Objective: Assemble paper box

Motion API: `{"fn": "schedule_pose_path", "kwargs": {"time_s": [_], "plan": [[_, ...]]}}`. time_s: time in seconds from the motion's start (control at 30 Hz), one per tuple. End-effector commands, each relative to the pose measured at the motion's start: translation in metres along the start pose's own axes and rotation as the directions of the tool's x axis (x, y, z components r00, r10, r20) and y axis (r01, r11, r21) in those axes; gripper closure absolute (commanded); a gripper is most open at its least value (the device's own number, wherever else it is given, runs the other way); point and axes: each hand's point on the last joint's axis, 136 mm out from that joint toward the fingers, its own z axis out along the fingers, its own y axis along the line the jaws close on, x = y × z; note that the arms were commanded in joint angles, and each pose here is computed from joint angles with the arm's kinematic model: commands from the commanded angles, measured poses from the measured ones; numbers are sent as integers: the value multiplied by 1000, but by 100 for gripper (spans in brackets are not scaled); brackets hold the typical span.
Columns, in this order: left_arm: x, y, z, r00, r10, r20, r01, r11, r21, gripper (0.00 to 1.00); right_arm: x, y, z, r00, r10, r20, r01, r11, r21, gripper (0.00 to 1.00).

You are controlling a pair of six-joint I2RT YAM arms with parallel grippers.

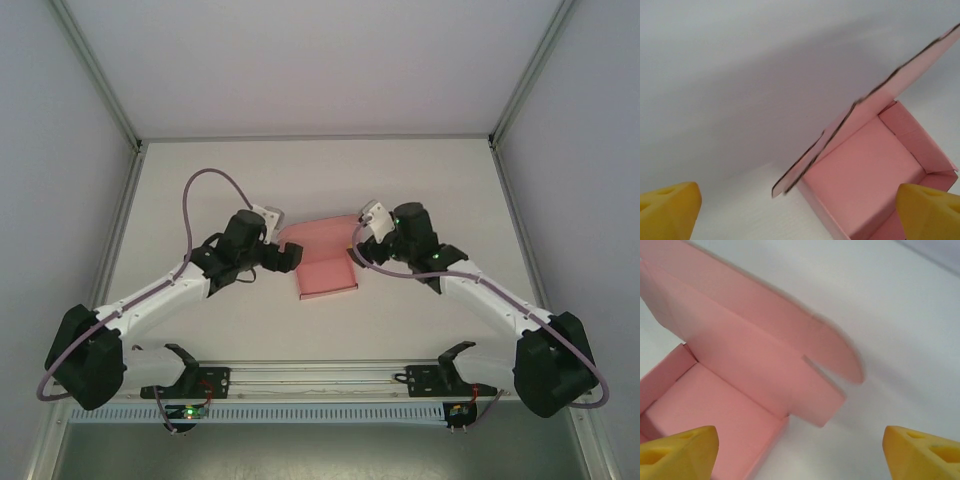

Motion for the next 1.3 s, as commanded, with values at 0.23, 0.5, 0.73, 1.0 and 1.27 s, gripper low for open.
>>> {"fn": "schedule_pose_path", "kwargs": {"time_s": [0.23, 0.5, 0.73, 1.0, 1.27], "plan": [[-12, -7, 1, 974, 213, -81, -198, 966, 163, 13, -7, 4, 15, 957, -285, -48, 251, 902, -350, 22], [-2, -2, 25, 931, 304, -203, -253, 936, 243, 27, -5, -9, 40, 938, -337, -81, 270, 856, -441, 27], [2, 3, 30, 918, 319, -234, -266, 936, 231, 59, 2, -3, 43, 934, -338, -115, 238, 829, -506, 72], [-20, 14, 30, 940, 258, -224, -244, 966, 89, 96, -3, 0, 38, 945, -308, -115, 222, 856, -466, 100], [-52, 35, 39, 989, -42, -143, 9, 973, -229, 100, -40, -40, 56, 978, 193, -76, -192, 981, 19, 100]]}}
